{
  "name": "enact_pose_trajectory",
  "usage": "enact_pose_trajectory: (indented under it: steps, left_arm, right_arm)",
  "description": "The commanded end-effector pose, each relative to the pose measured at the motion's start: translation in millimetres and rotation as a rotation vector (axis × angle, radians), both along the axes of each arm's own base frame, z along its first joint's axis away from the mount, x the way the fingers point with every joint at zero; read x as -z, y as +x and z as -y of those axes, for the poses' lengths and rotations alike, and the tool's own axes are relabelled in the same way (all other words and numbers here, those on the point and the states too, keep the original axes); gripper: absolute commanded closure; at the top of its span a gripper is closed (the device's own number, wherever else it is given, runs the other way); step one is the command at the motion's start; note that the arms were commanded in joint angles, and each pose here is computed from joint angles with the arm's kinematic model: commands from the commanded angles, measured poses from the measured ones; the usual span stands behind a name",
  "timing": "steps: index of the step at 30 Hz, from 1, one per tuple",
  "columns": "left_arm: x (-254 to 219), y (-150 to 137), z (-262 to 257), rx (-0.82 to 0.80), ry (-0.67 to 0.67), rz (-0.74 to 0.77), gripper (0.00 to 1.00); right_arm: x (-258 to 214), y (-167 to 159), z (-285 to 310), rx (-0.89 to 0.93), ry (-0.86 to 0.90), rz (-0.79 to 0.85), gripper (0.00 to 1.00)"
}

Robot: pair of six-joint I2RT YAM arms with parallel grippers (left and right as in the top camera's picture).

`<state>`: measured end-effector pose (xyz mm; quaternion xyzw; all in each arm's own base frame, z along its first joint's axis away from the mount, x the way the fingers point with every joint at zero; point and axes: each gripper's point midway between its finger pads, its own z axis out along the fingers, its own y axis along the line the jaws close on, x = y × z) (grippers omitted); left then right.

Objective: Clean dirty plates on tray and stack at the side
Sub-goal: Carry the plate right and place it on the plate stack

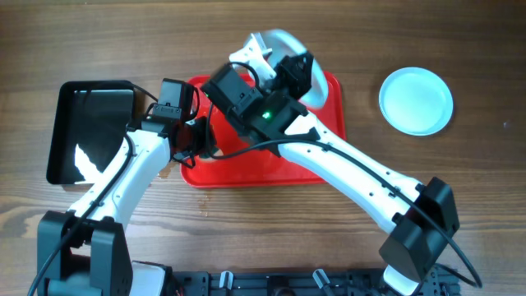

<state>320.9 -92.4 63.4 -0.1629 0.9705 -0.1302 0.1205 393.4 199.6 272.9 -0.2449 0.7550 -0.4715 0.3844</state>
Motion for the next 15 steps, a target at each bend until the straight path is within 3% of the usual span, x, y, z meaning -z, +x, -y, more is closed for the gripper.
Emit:
enact_pose_trajectory:
  steps: [1, 5, 8, 11, 15]
  left_arm:
    - [4, -1, -5, 0.004, 0.016, -0.008, 0.96]
    - [4, -1, -5, 0.005, 0.017, -0.008, 0.96]
    - [4, 0, -4, 0.004, 0.015, -0.004, 0.96]
    - [3, 3, -4, 0.001, 0.011, 0.009, 0.96]
    - [3, 3, -3, 0.002, 0.007, 0.011, 0.96]
  right_arm:
    - [37, -8, -3, 0.016, 0.381, -0.112, 0.96]
    - [21, -5, 23, 0.089, 0.420, -0.052, 0.96]
    - [-7, -16, 25, 0.072, 0.594, -0.021, 0.95]
    - [10, -27, -7, -0.024, 0.818, -0.205, 0.95]
    - [36, -37, -13, -0.007, 0.918, -0.382, 0.96]
